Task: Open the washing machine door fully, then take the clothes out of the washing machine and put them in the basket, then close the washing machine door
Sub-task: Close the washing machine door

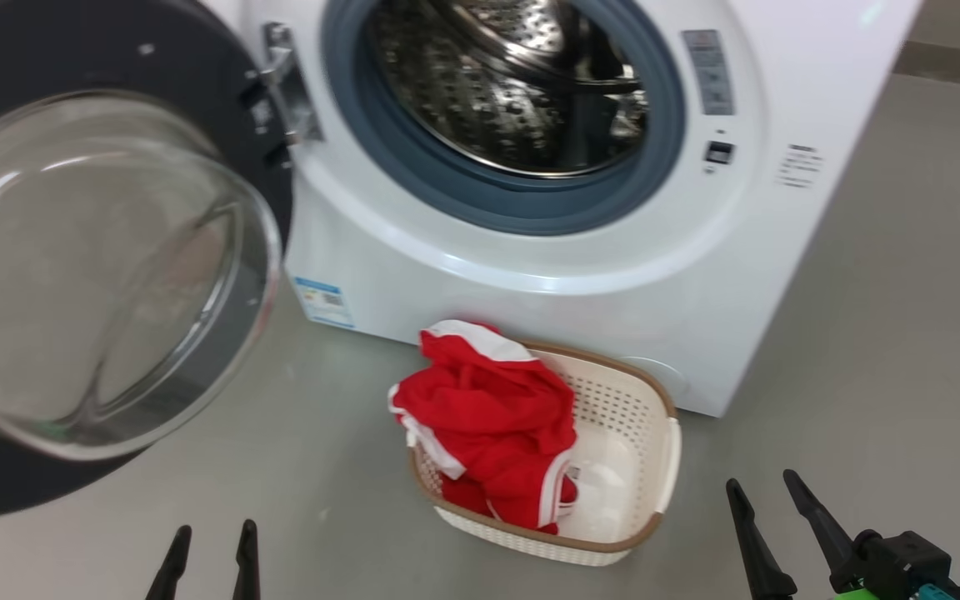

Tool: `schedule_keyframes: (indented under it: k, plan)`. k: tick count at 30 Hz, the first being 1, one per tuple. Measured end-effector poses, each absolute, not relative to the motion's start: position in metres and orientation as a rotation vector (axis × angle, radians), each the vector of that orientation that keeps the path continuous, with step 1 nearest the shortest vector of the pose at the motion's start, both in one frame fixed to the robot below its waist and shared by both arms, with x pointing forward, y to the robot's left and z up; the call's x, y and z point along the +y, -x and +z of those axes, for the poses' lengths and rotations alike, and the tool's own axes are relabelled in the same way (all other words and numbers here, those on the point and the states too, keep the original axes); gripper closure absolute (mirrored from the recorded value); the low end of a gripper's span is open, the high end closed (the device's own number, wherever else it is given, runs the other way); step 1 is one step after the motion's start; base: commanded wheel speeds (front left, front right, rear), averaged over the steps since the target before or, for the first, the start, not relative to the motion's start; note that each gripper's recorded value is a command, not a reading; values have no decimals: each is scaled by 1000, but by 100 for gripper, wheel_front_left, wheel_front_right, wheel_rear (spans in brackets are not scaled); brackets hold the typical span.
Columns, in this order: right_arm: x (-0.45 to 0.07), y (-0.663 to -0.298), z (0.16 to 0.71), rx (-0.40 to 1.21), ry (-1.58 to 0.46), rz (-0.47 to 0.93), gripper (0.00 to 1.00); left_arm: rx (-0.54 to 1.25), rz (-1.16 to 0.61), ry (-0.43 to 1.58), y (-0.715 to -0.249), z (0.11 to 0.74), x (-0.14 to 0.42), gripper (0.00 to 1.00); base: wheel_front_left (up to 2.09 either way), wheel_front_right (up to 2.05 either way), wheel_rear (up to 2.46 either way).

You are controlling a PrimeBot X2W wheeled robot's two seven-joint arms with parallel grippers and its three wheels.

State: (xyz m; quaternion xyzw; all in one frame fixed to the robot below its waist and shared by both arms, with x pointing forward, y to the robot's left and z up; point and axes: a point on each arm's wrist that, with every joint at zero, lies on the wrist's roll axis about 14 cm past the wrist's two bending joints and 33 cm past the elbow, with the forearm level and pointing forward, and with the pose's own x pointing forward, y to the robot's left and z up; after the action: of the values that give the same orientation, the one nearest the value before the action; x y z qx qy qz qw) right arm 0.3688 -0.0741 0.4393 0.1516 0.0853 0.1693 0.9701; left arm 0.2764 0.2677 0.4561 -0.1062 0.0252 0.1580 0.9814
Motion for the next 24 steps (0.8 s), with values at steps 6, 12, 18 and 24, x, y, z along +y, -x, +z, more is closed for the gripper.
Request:
schedule_keyframes:
  k: [6, 12, 18, 24]
  plan:
    - [-38, -373, 441, 183, -289, 462, 0, 42, 408, 214, -252, 457, 284, 0, 0, 0, 0]
    - [11, -371, 447, 187, -281, 617, 0, 33, 540, 230, -217, 455, 305, 0, 0, 0, 0]
    - [45, -377, 455, 171, -271, 725, 0, 13, 626, 248, -200, 459, 318, 0, 0, 0, 0]
    - [56, -376, 452, 186, -262, 764, 0, 17, 661, 252, -193, 458, 320, 0, 0, 0, 0]
